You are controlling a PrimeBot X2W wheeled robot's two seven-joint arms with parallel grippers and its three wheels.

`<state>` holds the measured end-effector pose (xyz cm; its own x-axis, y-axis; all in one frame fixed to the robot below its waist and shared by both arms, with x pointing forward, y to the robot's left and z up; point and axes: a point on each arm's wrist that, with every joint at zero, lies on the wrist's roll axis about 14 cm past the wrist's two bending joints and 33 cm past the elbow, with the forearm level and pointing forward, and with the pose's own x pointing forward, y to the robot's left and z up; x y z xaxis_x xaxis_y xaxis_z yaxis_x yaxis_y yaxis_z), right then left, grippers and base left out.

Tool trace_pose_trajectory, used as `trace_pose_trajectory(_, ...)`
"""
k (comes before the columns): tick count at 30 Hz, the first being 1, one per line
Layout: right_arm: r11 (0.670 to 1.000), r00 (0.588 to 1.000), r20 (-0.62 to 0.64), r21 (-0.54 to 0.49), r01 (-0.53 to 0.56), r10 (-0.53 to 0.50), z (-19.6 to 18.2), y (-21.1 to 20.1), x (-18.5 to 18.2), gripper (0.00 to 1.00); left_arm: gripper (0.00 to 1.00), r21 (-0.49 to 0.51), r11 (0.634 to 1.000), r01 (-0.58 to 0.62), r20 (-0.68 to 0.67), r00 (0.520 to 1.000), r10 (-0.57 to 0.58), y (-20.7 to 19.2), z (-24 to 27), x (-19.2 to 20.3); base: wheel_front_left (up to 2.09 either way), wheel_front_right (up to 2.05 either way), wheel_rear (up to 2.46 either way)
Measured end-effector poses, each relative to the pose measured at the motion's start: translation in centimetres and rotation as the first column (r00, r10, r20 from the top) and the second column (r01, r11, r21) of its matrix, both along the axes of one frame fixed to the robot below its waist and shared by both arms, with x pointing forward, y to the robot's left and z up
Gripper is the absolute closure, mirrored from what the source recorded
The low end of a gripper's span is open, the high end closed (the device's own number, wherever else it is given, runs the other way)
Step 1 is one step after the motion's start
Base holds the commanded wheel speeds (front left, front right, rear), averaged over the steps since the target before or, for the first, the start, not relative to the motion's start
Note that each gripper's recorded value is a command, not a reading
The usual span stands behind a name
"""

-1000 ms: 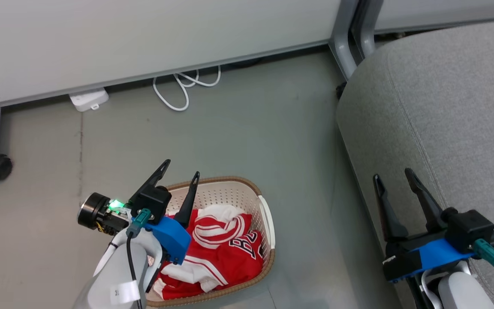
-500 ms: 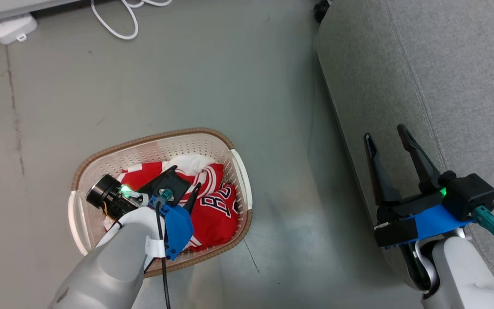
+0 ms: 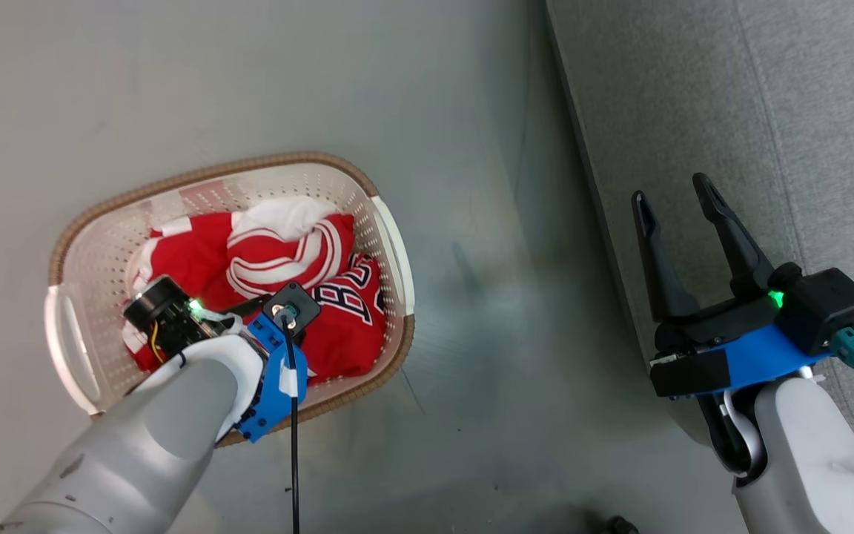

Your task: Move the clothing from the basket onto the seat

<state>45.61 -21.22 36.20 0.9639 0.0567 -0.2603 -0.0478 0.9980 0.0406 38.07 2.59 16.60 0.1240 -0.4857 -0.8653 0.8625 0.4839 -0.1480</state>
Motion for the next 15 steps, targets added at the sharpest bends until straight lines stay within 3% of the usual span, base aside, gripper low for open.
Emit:
trace_pose_trajectory(9, 1.000, 0.998, -0.061, -0.011, 0.004, -0.005, -3.0, -0.5, 0.2, 0.00, 0.00, 0.121, 0.987, 0.109, -0.137, 0.986, -0.092, 1.5, -4.0, -1.9, 0.00, 0.00, 0.00)
trace_pose_trajectory(15, 1.000, 0.996, -0.084, -0.019, 0.004, -0.006, -4.5, -0.7, 0.7, 0.00, 0.00, 0.149, 0.975, 0.164, -0.191, 0.972, -0.135, 1.7, -6.0, -2.8, 0.00, 0.00, 0.00)
